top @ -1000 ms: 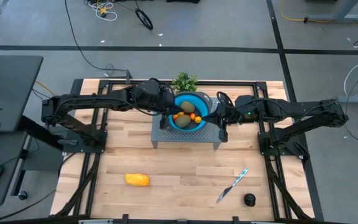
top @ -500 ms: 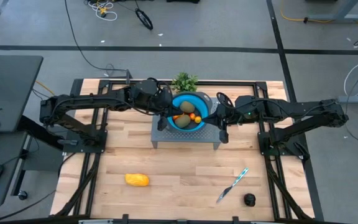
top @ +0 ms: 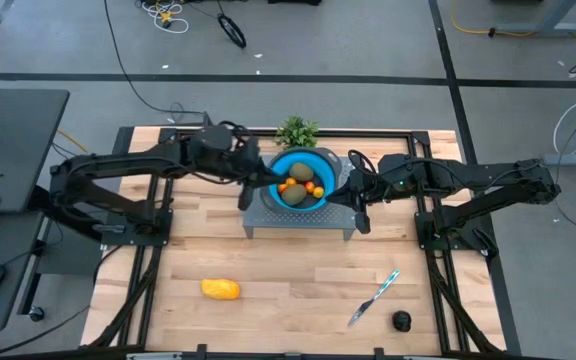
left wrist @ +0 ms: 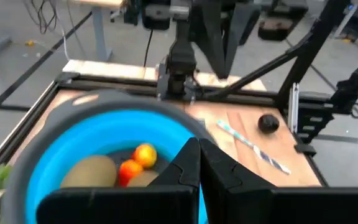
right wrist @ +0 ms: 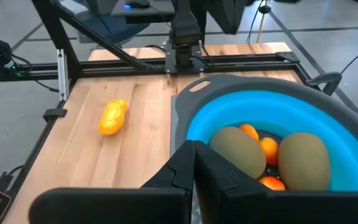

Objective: Pick & Place Fruit
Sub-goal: Put the plum into the strainer bowl on the shelf

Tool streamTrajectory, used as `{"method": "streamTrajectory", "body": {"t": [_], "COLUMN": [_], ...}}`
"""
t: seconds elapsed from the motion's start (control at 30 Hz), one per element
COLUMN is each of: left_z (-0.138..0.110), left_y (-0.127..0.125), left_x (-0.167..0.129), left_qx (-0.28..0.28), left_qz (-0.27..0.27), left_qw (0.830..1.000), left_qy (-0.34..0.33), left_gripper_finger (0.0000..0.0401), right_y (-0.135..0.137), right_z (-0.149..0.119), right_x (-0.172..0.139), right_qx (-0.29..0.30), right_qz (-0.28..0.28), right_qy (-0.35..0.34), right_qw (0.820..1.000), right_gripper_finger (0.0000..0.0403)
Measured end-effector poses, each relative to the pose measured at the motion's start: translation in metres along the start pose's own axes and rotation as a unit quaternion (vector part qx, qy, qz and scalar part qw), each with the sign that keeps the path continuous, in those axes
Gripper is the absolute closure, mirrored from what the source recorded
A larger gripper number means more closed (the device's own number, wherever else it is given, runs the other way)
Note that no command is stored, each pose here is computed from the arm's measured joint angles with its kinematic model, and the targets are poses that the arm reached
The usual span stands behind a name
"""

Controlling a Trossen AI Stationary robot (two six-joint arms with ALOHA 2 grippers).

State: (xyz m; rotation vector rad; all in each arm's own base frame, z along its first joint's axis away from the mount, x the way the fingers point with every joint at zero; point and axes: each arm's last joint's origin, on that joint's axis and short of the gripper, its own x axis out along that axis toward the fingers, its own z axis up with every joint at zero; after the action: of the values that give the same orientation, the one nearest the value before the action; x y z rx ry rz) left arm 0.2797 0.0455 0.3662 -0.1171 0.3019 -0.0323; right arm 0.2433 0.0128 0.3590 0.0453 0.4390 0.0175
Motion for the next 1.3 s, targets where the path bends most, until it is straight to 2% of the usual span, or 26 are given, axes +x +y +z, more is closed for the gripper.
{"method": "streamTrajectory", "body": {"t": [0.53, 0.67, 0.93, 1.3], "left_z": [0.013, 0.013, 0.010, 0.011], "left_y": [-0.008, -0.011, -0.027, -0.035], "left_x": [-0.047, -0.049, -0.046, -0.064], "left_qx": [0.021, 0.023, 0.032, 0.024], "left_qz": [0.087, 0.084, 0.068, 0.071], "left_qw": [0.995, 0.996, 0.997, 0.997], "left_qy": [-0.036, -0.036, -0.023, -0.030], "left_gripper_finger": [0.0399, 0.0399, 0.0400, 0.0400], "right_y": [0.001, 0.005, 0.016, 0.027], "right_z": [0.000, 0.001, 0.002, -0.002], "right_x": [0.000, -0.005, -0.037, -0.084], "right_qx": [-0.001, -0.004, -0.015, -0.030], "right_qz": [0.003, 0.011, 0.038, 0.082], "right_qy": [0.001, -0.004, -0.024, -0.055], "right_qw": [1.000, 1.000, 0.999, 0.995], "right_gripper_finger": [0.0390, 0.0390, 0.0390, 0.0390]}}
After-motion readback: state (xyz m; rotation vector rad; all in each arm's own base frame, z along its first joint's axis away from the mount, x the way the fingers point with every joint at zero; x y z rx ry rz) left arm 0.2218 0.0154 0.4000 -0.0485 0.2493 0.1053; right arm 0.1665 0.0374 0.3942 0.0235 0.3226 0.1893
